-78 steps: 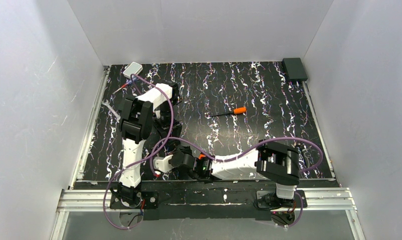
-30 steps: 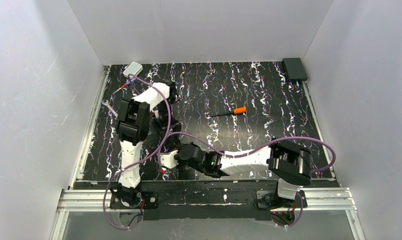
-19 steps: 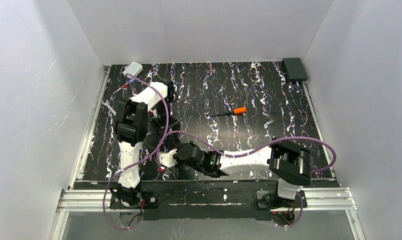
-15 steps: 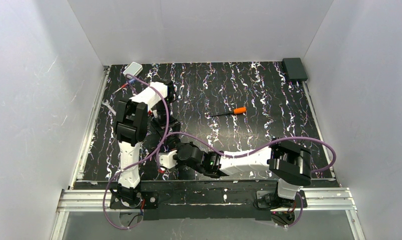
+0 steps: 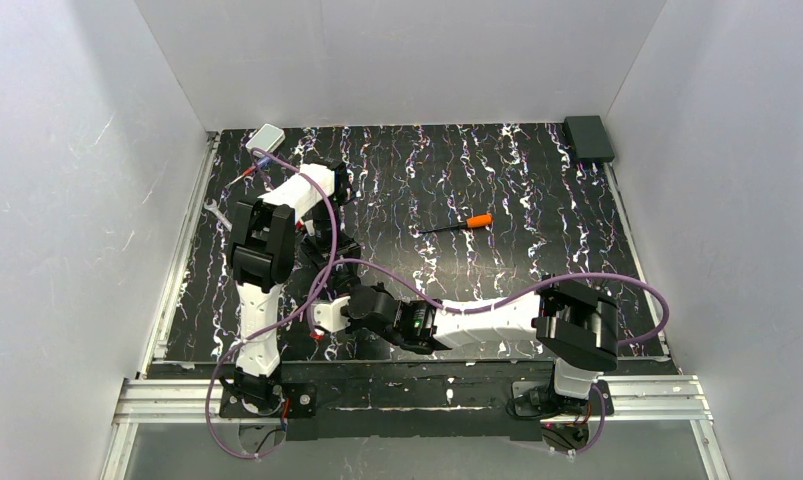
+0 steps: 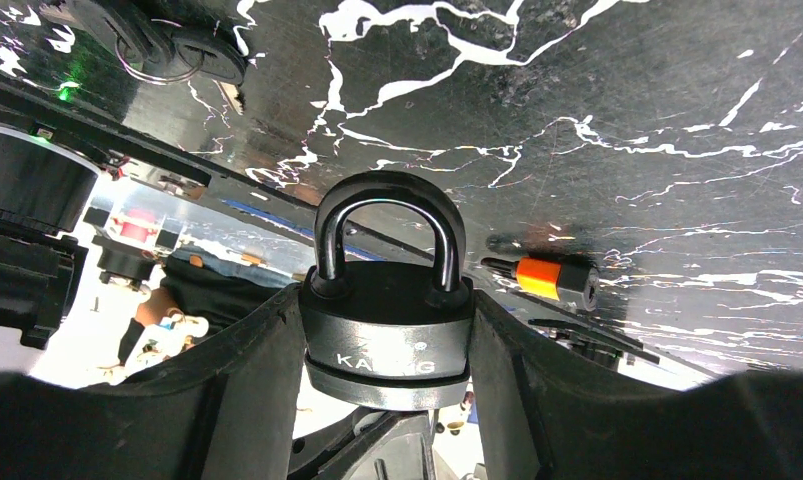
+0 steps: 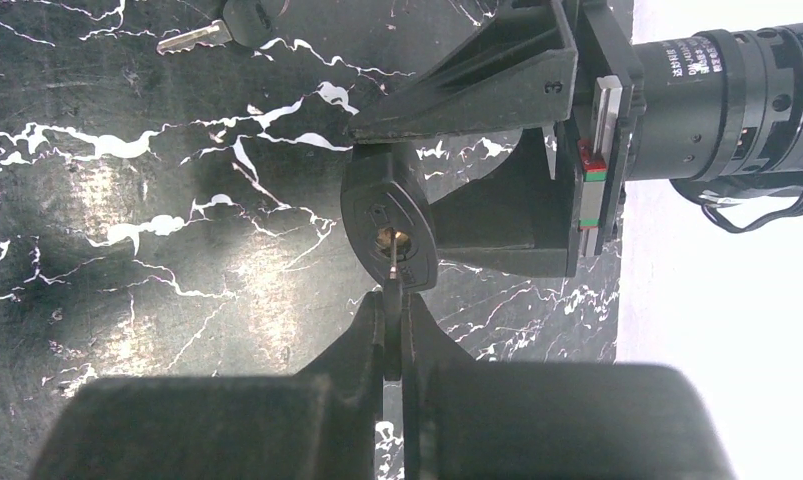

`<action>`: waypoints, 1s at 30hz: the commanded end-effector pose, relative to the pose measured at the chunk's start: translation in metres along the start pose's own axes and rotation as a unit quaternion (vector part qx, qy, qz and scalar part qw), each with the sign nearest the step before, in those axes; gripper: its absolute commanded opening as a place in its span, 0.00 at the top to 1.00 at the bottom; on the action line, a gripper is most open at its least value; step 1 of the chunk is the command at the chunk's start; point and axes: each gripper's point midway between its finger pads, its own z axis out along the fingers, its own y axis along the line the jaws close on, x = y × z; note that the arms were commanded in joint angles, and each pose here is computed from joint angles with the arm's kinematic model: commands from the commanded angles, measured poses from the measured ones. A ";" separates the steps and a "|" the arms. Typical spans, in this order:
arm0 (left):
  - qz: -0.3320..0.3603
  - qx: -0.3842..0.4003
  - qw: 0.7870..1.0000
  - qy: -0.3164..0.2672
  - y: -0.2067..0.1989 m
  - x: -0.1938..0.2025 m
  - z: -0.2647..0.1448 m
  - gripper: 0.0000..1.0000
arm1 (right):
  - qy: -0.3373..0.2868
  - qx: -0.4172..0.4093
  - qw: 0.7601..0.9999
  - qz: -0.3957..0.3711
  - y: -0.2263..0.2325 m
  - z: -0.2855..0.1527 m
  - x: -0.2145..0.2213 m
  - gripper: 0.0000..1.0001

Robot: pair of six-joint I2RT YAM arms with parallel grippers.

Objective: Unlock with the key

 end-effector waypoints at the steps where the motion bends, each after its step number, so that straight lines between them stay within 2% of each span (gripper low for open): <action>1: -0.021 -0.009 0.997 0.076 0.023 0.057 -0.029 1.00 | -0.071 0.037 0.996 0.031 -0.026 -0.003 -0.038 0.99; 8: -0.018 -0.005 0.997 0.074 0.022 0.056 -0.030 1.00 | -0.074 0.031 0.995 0.056 -0.029 -0.004 -0.041 0.99; 12: -0.018 -0.005 0.997 0.074 0.023 0.057 -0.030 1.00 | -0.058 0.033 0.998 -0.002 -0.024 0.001 -0.032 0.99; 24: -0.015 -0.005 0.997 0.076 0.023 0.057 -0.029 1.00 | -0.059 0.024 0.995 -0.081 -0.017 0.001 -0.030 0.99; 30: -0.013 -0.003 0.997 0.077 0.022 0.057 -0.030 1.00 | -0.068 0.032 0.996 -0.043 -0.024 0.000 -0.038 0.99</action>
